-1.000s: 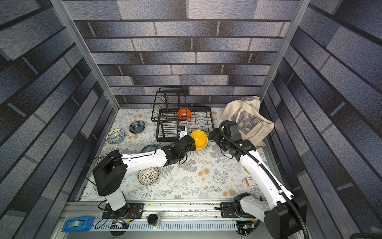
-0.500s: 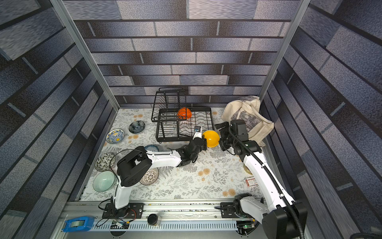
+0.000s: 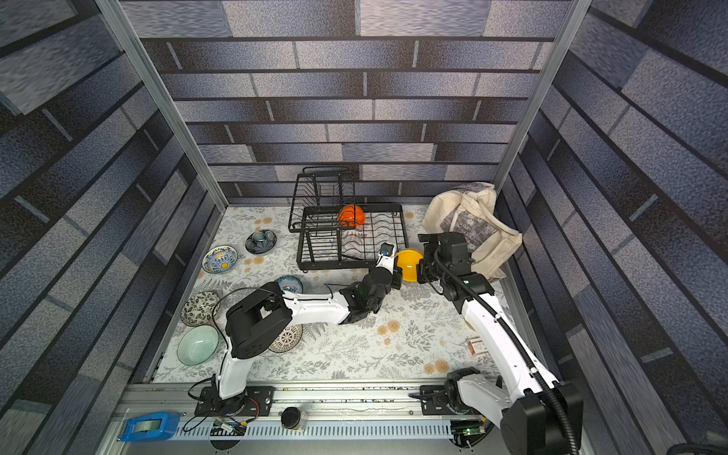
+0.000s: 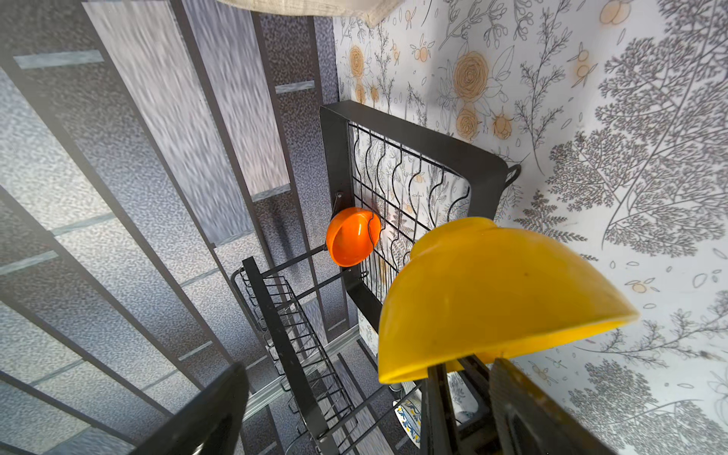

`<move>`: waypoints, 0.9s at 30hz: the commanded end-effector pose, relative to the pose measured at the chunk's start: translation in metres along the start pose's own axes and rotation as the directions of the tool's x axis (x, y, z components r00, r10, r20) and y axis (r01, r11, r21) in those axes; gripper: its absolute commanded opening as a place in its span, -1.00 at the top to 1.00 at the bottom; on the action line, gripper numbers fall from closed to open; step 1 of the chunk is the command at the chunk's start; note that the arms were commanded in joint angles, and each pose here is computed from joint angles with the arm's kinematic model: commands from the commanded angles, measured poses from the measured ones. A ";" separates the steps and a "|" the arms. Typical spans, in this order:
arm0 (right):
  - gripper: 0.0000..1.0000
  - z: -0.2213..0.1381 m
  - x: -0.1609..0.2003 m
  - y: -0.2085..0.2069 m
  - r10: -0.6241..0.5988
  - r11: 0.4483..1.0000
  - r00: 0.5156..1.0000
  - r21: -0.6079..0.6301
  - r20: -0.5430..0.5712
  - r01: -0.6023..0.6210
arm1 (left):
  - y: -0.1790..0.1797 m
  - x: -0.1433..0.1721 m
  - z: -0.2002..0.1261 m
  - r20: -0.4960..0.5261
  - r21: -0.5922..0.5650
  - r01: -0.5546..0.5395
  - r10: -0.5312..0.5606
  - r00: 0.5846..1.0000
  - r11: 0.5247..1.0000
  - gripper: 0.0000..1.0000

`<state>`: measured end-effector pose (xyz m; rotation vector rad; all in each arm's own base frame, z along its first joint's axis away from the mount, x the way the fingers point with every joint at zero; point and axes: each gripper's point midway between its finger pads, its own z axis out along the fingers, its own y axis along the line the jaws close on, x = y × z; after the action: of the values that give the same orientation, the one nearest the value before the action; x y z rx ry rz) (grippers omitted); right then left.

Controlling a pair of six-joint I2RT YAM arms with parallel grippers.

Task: Load bowls into a dish rack
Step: Pick up the bowl from the center of the table.

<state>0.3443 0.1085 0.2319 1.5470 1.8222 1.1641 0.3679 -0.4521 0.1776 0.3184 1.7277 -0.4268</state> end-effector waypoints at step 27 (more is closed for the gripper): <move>1.00 0.045 0.005 0.066 -0.117 0.925 0.985 -0.345 0.129 0.156 | 0.010 -0.029 -0.014 0.112 -0.047 0.030 -0.024 0.993 0.998 0.15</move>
<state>0.4045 0.1298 0.2339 1.3970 1.6052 1.2174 0.3712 -0.4381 0.1909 0.2273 1.6495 -0.3985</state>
